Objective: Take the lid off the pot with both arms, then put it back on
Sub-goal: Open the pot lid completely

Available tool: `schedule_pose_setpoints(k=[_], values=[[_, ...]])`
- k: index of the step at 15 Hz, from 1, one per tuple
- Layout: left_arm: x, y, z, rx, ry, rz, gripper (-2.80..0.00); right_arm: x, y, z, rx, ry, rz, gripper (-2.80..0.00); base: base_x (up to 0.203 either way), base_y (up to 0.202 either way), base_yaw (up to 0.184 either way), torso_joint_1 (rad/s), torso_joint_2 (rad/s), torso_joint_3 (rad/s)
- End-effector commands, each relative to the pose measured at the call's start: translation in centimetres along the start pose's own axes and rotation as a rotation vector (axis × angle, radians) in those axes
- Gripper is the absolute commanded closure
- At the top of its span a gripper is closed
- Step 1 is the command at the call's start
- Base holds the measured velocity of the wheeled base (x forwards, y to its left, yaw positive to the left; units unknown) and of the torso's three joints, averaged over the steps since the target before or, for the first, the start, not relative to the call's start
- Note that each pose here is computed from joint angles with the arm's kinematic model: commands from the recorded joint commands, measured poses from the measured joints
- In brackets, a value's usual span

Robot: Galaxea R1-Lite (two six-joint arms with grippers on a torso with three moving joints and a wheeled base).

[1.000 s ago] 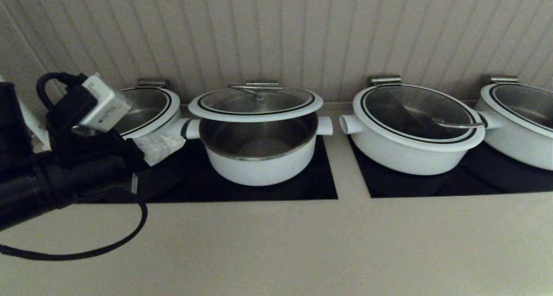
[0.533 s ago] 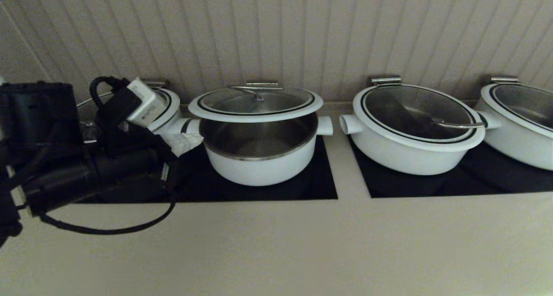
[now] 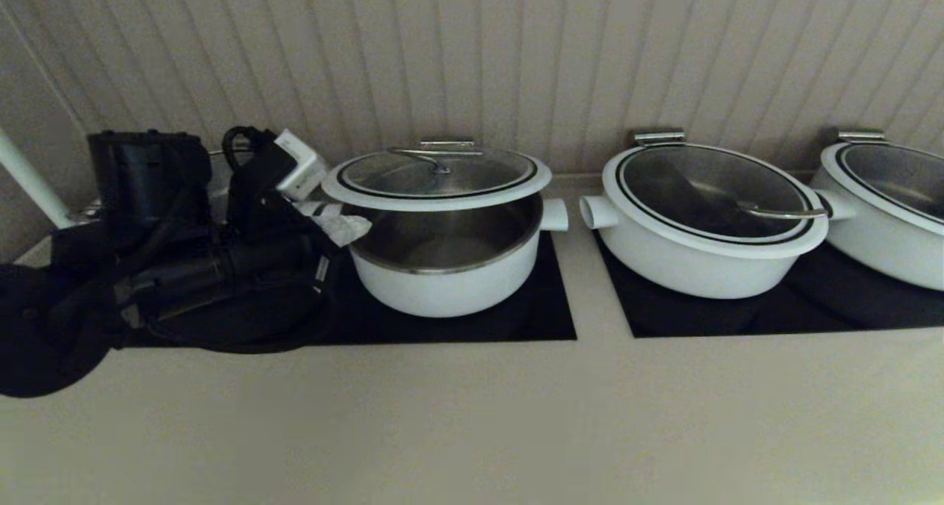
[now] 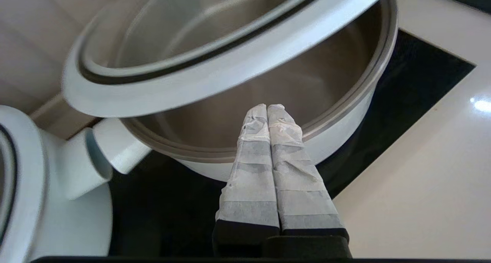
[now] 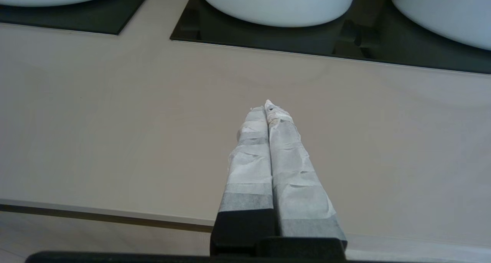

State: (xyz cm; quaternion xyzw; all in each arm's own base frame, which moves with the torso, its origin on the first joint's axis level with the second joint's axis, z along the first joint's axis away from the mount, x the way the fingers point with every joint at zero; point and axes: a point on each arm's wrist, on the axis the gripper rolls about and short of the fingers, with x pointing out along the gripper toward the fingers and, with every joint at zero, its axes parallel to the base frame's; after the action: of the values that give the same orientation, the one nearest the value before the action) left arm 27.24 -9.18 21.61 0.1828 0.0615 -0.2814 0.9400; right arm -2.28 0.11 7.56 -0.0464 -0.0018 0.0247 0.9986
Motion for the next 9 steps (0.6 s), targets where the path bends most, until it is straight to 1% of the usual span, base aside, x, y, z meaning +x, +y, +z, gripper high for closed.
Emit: schedule_pose_setpoints(k=[1,4,7,9], values=[[0.9,0.0,-0.7,-0.004,0.023,-0.011,0.0,0.0,0.0,0.0,-0.001,0.001,0.001,0.0,0.0,0.0,0.0,0.0,0.0,0.0],[1.5,0.0,-1.0,-0.002,0.024,-0.011,0.0,0.0,0.0,0.0,-0.001,0.001,0.001,0.0,0.0,0.0,0.0,0.0,0.0,0.0],[2.9,0.4,-0.8,0.016,-0.036,0.019,0.0,0.0,0.0,0.0,-0.001,0.001,0.001,0.0,0.0,0.0,0.0,0.0,0.0,0.0],[3.5,0.7,-0.6,0.019,-0.045,0.023,0.0,0.0,0.0,0.0,-0.001,0.001,0.001,0.0,0.0,0.0,0.0,0.0,0.0,0.0]])
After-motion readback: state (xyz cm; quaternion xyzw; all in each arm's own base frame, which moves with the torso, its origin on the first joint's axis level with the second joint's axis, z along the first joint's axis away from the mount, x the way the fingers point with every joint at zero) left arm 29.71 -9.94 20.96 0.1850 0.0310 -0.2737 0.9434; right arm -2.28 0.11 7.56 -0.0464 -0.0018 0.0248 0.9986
